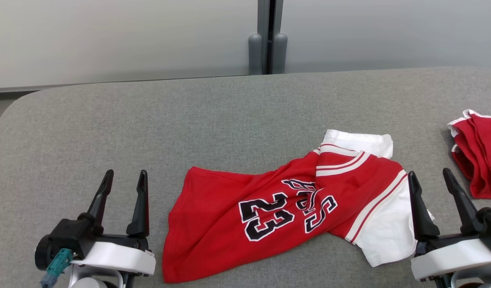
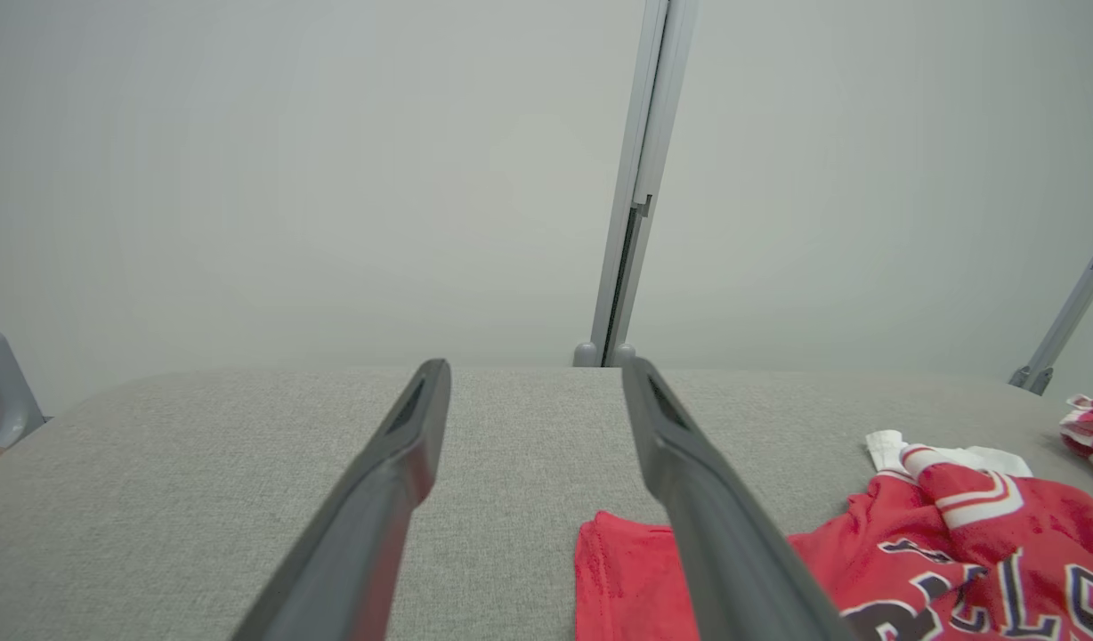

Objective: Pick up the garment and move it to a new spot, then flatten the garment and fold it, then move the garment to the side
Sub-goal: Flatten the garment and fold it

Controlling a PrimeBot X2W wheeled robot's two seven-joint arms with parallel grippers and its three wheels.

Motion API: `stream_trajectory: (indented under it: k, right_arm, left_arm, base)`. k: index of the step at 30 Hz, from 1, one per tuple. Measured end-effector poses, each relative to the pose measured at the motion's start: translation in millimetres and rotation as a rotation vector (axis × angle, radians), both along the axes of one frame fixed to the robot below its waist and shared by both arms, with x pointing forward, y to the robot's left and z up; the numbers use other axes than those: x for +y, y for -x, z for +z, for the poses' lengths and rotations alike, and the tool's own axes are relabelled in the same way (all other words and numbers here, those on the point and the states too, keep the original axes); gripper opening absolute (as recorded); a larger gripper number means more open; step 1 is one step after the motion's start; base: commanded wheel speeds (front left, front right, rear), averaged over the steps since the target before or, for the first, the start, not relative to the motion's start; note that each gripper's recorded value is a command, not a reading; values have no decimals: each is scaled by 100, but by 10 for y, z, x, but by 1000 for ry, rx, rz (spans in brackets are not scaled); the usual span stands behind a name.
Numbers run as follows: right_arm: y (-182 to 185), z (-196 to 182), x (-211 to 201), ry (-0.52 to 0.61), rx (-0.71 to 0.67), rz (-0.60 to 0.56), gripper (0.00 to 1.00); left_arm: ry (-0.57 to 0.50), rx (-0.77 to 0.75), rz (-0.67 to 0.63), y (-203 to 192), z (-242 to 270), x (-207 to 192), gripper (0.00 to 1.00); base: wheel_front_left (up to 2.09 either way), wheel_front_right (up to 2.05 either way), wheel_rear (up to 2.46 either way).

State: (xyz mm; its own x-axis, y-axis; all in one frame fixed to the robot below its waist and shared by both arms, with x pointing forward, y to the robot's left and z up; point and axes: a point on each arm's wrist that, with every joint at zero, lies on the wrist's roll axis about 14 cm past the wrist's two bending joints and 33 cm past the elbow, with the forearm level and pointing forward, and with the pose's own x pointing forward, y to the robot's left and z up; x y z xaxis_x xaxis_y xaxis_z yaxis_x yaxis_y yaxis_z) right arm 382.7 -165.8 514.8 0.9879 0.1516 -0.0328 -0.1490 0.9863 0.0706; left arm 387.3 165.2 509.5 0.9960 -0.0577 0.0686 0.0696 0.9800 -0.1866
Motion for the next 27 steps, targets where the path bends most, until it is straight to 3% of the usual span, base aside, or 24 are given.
stream_trajectory:
  k: [27]
  right_arm:
    - [102, 28, 18, 7, 7, 11, 100]
  left_arm:
    - [-43, 59, 3, 74, -149, 91, 100]
  base:
    - [0, 0, 0]
